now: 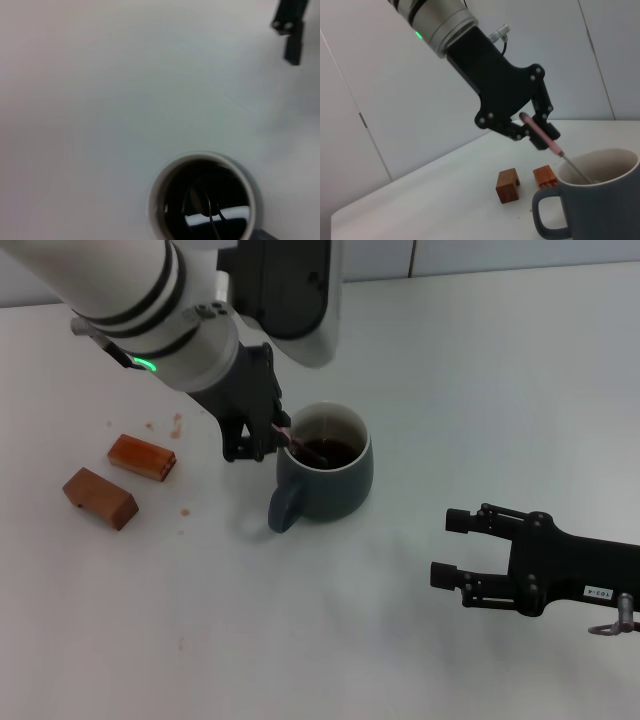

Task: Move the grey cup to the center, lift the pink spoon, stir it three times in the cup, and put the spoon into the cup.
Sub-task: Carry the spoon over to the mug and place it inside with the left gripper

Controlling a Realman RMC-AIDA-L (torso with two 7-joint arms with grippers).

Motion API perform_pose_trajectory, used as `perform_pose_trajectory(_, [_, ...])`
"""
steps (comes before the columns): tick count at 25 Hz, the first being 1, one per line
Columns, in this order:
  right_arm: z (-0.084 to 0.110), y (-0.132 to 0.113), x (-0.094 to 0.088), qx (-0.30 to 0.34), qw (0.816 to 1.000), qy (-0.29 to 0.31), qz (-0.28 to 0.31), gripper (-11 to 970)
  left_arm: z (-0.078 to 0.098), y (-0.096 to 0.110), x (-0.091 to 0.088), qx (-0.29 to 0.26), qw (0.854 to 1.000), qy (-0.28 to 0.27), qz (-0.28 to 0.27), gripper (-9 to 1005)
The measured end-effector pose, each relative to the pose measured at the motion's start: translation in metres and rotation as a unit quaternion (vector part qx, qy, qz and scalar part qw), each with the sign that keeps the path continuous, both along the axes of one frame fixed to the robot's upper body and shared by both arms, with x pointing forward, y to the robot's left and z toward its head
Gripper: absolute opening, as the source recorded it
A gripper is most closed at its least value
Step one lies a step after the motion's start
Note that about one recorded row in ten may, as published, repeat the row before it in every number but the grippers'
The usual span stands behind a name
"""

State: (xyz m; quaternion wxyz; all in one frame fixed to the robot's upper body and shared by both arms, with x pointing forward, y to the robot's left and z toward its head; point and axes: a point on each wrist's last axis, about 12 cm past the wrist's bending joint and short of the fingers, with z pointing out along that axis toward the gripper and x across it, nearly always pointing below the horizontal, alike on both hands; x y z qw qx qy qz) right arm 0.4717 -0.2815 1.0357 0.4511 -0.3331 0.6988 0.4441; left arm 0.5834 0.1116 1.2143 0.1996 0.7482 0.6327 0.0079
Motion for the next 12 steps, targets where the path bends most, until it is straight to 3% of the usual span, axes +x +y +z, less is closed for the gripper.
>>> perform_pose_trajectory(6, [-0.0002,0.0004,-0.0002,0.001,1.000,0.000,0.000,830,0.0008,-0.0022,-0.0087,0.013,1.000,0.007,-0.012,130])
perform_pose_trajectory(12, [-0.0005,0.0006,-0.0003,0.000,1.000,0.000,0.000,829,0.0045,0.0051,-0.0007,0.024,0.999,-0.019,0.010,130])
